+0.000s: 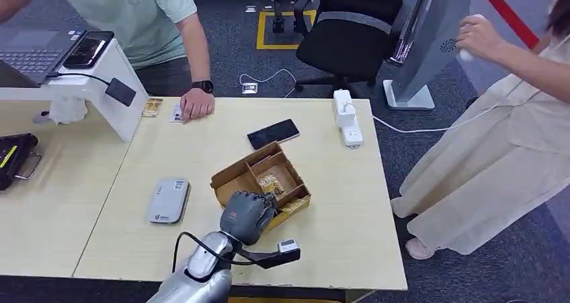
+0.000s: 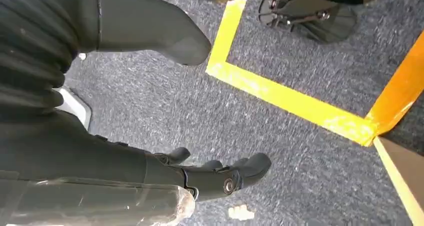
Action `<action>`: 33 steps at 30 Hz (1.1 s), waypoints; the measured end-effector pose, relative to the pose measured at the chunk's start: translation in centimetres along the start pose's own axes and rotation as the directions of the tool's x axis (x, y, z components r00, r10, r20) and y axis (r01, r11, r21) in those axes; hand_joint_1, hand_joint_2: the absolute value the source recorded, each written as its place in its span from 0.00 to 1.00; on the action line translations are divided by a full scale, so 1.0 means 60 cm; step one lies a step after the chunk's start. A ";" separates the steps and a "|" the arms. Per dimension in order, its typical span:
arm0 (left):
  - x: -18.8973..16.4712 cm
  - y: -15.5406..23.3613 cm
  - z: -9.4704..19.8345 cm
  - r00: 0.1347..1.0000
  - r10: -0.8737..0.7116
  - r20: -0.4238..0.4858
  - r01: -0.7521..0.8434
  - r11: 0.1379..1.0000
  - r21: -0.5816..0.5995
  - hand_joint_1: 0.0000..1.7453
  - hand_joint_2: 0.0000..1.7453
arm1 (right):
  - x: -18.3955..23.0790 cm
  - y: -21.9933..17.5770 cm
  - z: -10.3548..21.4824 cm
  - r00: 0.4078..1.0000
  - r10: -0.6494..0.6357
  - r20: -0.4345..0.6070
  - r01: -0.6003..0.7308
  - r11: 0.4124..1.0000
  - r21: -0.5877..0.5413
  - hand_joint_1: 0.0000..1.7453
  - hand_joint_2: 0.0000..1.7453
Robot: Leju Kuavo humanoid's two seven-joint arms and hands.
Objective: Pass the card to the sensor for recognition and then transmit it.
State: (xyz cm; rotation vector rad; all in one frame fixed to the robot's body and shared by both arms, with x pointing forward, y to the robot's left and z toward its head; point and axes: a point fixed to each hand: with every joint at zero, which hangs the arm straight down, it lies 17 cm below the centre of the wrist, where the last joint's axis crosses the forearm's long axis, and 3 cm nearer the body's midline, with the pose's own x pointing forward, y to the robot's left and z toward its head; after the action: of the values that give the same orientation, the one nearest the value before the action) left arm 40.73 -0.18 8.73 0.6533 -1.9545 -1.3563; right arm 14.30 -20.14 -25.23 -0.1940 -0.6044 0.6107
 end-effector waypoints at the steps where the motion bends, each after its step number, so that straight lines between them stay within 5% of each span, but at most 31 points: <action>1: 0.000 0.002 0.000 1.000 -0.006 0.002 0.006 1.000 0.006 1.00 1.00 | 0.000 -0.001 0.000 1.000 0.003 -0.001 -0.003 1.000 -0.005 0.00 1.00; 33: -0.009 0.078 -0.005 0.996 -0.068 0.057 0.060 0.991 0.122 1.00 1.00 | 0.000 -0.014 -0.003 0.998 0.068 -0.006 -0.068 0.997 -0.042 0.00 1.00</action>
State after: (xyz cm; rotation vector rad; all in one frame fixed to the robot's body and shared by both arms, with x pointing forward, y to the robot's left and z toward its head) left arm 41.16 1.59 13.08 0.7452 -2.0924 -1.3187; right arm 14.80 -20.83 -25.10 -0.2566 -0.6081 0.6635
